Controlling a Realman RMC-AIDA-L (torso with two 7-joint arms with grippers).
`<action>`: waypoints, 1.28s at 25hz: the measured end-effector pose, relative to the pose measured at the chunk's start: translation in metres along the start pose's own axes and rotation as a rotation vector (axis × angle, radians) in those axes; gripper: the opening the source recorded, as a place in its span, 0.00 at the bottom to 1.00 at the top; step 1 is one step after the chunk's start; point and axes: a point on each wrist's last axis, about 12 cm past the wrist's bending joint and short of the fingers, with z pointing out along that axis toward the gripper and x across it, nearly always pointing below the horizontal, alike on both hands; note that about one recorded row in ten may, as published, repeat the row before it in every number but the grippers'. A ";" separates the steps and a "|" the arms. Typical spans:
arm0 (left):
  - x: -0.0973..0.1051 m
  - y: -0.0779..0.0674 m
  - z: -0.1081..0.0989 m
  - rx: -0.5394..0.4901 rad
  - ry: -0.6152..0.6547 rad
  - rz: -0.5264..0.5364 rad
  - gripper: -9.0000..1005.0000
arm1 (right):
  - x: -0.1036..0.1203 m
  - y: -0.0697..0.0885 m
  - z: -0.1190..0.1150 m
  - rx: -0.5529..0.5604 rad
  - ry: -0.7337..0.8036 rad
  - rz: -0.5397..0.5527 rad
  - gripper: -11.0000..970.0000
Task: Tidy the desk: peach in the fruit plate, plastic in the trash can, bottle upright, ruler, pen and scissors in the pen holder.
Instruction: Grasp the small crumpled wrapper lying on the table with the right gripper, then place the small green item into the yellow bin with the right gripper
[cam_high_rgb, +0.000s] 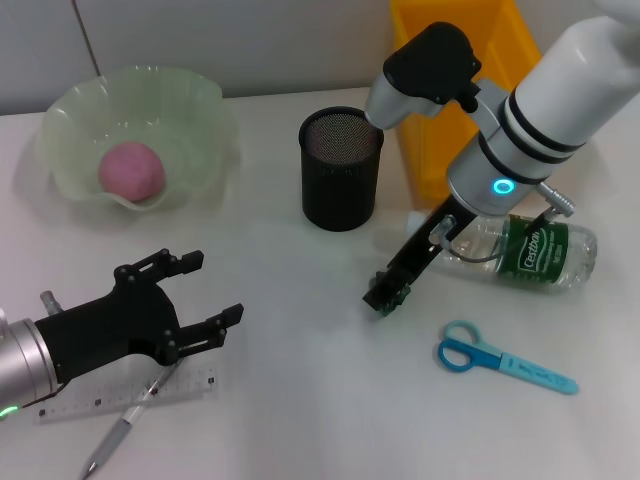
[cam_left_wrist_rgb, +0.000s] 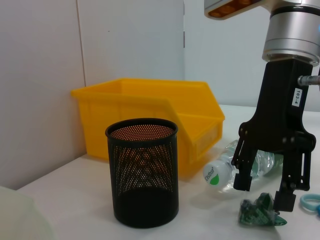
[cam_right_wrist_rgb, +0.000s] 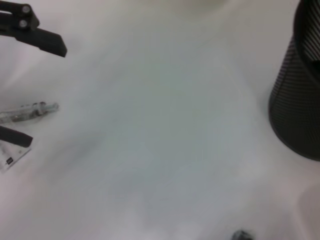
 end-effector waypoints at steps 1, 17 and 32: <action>0.000 0.000 0.000 0.000 0.000 0.000 0.82 | 0.000 0.001 0.001 -0.003 0.000 -0.002 0.84; -0.001 0.000 0.001 0.007 0.000 0.005 0.82 | -0.002 0.002 0.011 0.002 0.028 0.001 0.60; -0.003 0.002 0.002 0.008 0.002 0.012 0.82 | -0.006 0.001 -0.009 0.019 -0.034 0.021 0.29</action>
